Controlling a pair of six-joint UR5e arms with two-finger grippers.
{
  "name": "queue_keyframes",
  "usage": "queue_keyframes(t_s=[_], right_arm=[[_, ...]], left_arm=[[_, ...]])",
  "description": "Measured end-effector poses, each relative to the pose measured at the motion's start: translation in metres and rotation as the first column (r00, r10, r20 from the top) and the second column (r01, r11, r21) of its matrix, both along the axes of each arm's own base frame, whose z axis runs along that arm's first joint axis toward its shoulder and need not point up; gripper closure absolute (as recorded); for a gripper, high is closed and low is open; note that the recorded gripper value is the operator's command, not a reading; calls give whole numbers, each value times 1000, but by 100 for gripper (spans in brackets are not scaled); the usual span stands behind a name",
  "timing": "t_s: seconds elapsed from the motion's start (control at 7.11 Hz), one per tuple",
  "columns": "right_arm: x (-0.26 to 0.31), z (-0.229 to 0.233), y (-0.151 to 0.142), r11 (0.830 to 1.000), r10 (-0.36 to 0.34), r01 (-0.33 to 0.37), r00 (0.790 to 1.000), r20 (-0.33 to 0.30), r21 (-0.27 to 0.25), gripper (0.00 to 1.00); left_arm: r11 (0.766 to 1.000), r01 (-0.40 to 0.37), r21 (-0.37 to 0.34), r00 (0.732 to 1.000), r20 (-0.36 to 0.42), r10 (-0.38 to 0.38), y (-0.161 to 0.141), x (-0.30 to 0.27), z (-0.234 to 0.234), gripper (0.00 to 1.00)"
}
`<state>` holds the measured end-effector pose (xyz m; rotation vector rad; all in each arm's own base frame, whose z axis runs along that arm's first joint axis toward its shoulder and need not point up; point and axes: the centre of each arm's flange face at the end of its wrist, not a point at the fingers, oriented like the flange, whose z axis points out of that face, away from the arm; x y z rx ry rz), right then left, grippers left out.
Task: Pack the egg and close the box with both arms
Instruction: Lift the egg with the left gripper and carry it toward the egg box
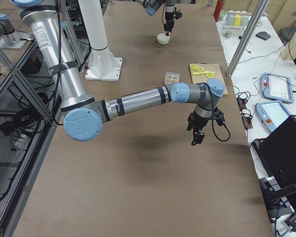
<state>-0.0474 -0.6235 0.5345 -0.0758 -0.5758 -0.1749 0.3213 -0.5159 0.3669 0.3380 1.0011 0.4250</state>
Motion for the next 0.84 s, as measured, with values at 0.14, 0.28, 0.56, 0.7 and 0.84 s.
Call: queue_keyframes(t_s=[0.14, 0.28, 0.56, 0.7, 0.84], right_arm=[[1, 1, 0, 1000, 1, -1, 1000, 0, -2, 0], [1, 2, 0, 1000, 2, -2, 1000, 0, -5, 0], [4, 3, -1, 1000, 7, -7, 1000, 0, -7, 0], [6, 3, -1, 1000, 11, -11, 1000, 0, -7, 0], [8, 3, -1, 1000, 13, -13, 1000, 1, -7, 0]], left_arm=[[999, 43, -33, 998, -44, -44, -13, 10, -38, 68], [995, 76, -60, 993, -82, -81, -25, 20, -70, 68], [987, 133, -90, 974, -175, -147, -46, 38, -100, 68], [980, 173, -98, 952, -236, -192, -58, 48, -101, 68], [971, 215, -104, 926, -295, -236, -64, 61, -103, 68]])
